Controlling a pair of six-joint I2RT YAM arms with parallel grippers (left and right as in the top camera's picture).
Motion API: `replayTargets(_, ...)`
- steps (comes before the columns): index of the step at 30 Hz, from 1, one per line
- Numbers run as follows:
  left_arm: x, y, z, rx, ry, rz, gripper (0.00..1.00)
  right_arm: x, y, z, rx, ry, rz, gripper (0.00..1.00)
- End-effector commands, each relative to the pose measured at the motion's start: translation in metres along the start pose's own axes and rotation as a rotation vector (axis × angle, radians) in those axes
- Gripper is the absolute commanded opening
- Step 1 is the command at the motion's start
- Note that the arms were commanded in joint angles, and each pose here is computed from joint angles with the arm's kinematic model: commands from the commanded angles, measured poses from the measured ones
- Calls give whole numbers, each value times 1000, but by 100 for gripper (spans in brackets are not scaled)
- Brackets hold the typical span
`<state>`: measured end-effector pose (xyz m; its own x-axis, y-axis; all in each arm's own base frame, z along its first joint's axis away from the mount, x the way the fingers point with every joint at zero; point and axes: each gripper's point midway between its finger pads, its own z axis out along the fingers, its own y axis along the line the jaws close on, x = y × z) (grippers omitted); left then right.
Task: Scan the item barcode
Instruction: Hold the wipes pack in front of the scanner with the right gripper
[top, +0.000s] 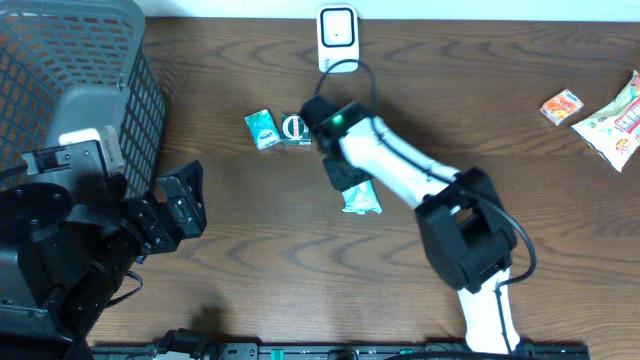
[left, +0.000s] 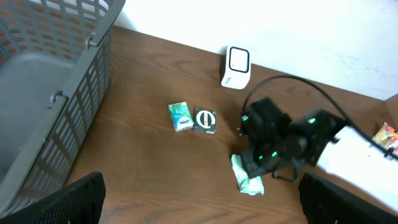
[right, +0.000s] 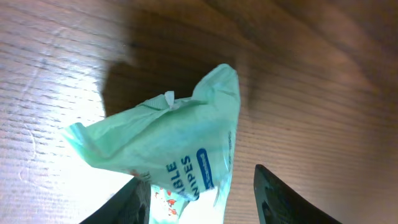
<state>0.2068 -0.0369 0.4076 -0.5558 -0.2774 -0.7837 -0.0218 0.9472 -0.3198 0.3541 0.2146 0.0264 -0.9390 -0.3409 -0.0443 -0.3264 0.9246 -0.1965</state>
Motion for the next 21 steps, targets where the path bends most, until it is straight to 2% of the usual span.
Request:
replayTargets(1,-2,2,-2,-14,-11,-11,98,6,15,2,-203,58,-47,48)
replayTargets(5,-2,2,-2,-14,-11,-11,98,13,15,10,-227,85,-40,43)
replayTargets(7,-2,2,-2,-14,-11,-11,98,17,16,17,-226,87,-40,28)
replayTargets(9,-2,2,-2,-14,-11,-11,98,16,18,22,-228,76,-41,6)
replayTargets(10,-2,2,-2,-14,-11,-11,98,13,18,22,-231,64,-40,1)
replayTargets(13,-2,2,-2,-14,-11,-11,98,-2,19,17,-238,8,-33,1)
replayTargets(16,-2,2,-2,-14,-11,-11,98,-43,12,-3,-234,-126,-4,1)
replayTargets(21,-2,2,-2,-14,-11,-11,98,-140,-6,-68,-279,-493,75,1)
